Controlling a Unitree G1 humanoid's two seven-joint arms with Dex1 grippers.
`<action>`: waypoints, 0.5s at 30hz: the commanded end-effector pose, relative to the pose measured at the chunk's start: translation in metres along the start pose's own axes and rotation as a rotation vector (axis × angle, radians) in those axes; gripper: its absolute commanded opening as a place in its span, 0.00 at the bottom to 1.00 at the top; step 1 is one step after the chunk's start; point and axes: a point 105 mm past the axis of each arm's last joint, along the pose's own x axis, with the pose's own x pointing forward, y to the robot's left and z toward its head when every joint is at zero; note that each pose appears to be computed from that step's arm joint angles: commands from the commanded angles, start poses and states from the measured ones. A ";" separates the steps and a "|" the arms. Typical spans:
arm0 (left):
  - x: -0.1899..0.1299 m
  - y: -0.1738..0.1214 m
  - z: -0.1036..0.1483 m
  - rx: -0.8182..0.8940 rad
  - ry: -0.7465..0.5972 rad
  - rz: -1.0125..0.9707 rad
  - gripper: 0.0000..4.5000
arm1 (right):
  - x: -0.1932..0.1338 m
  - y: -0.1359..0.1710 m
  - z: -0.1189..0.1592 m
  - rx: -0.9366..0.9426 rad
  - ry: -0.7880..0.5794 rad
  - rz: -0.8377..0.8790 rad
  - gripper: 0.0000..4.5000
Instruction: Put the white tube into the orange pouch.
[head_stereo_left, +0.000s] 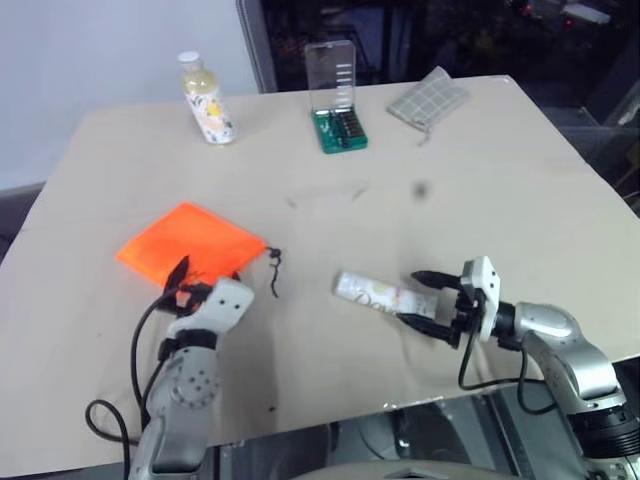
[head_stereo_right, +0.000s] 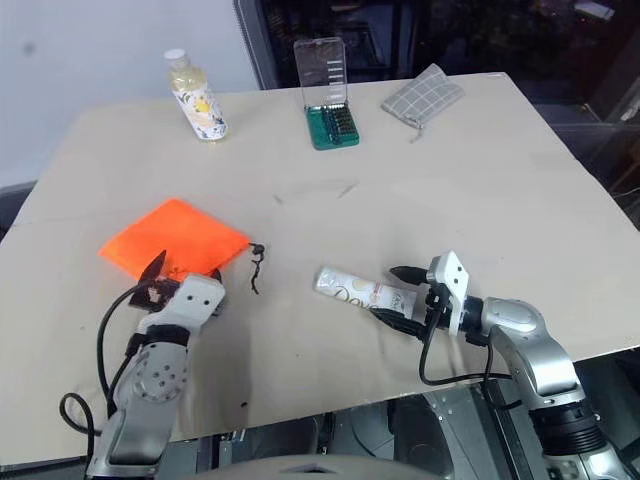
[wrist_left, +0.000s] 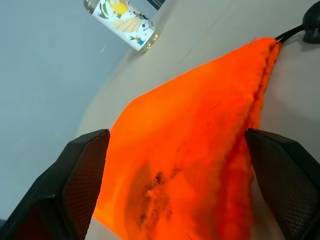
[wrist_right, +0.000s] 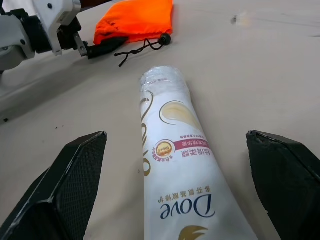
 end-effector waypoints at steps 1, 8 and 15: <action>0.003 0.018 -0.001 0.022 -0.001 0.067 0.99 | 0.003 0.002 0.008 -0.033 -0.032 0.004 1.00; 0.005 0.026 0.005 0.019 -0.030 0.106 0.99 | 0.005 0.001 0.006 -0.037 -0.033 -0.004 1.00; 0.007 0.026 0.015 0.076 -0.074 0.072 0.99 | 0.008 0.003 0.010 -0.117 -0.005 0.018 1.00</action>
